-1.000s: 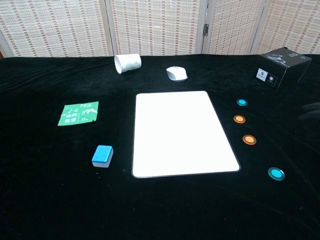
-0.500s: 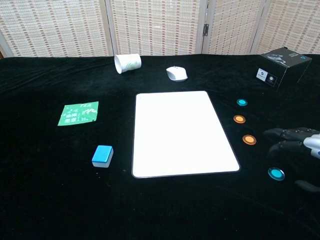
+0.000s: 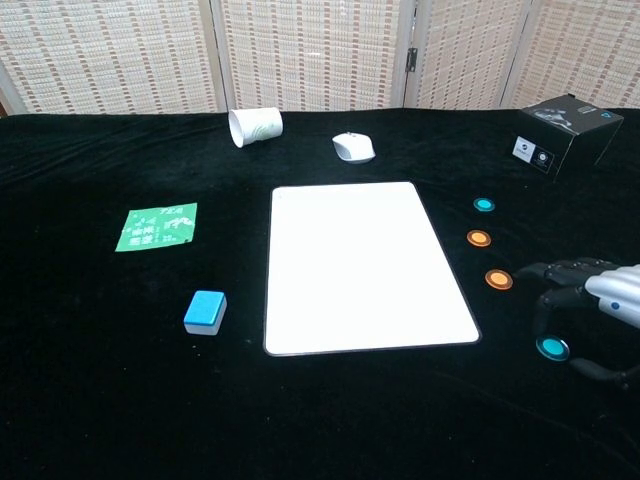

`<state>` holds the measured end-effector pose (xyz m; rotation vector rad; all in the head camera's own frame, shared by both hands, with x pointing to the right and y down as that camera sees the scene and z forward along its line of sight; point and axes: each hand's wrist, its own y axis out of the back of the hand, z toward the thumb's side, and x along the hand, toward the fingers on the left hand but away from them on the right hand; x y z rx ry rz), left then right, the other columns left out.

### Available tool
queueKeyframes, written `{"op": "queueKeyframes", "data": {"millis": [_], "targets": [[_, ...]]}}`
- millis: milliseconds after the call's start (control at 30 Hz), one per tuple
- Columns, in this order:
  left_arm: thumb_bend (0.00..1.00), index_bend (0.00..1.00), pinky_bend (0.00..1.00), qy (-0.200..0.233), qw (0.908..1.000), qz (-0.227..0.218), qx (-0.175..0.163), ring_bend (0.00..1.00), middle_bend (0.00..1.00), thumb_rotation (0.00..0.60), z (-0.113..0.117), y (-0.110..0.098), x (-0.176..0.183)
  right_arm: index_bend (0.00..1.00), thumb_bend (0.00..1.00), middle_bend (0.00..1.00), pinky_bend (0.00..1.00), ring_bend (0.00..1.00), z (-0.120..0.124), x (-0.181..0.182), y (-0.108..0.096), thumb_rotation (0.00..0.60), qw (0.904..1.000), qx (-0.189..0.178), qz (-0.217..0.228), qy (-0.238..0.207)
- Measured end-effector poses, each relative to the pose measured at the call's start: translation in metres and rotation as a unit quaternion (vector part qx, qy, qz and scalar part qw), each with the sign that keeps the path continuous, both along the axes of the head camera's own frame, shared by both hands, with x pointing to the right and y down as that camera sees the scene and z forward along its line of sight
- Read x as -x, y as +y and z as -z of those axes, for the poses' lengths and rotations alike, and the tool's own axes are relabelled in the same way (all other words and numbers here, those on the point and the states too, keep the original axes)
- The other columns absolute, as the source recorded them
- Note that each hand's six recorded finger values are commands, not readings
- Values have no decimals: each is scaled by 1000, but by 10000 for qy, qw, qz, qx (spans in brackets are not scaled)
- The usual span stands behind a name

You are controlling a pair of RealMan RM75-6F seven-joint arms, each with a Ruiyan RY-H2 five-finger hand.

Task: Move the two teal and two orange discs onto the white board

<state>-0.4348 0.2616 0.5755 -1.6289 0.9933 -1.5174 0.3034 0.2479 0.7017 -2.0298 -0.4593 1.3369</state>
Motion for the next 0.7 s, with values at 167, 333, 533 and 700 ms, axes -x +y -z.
{"op": "queueKeyframes", "data": {"millis": [167, 333, 533, 700], "targets": [[278, 102, 0, -1, 10000, 1, 4, 35, 8, 600, -1, 0, 1, 421, 475, 103, 0, 0, -3, -1, -1, 600, 10000, 25, -37, 35], [278, 102, 0, -5, 10000, 26, 13, 35, 8, 600, -1, 1, 2, 427, 475, 105, 0, 0, -5, 1, -1, 600, 10000, 49, -25, 22], [278, 102, 0, -3, 10000, 44, 22, 35, 8, 600, -1, 2, 4, 458, 475, 123, 0, 0, -7, 4, 1, 600, 10000, 79, 15, 24], [278, 102, 0, -1, 10000, 44, 30, 35, 8, 600, -2, 3, 5, 490, 475, 145, 0, 0, -6, 5, 1, 600, 10000, 67, -5, -9]]}}
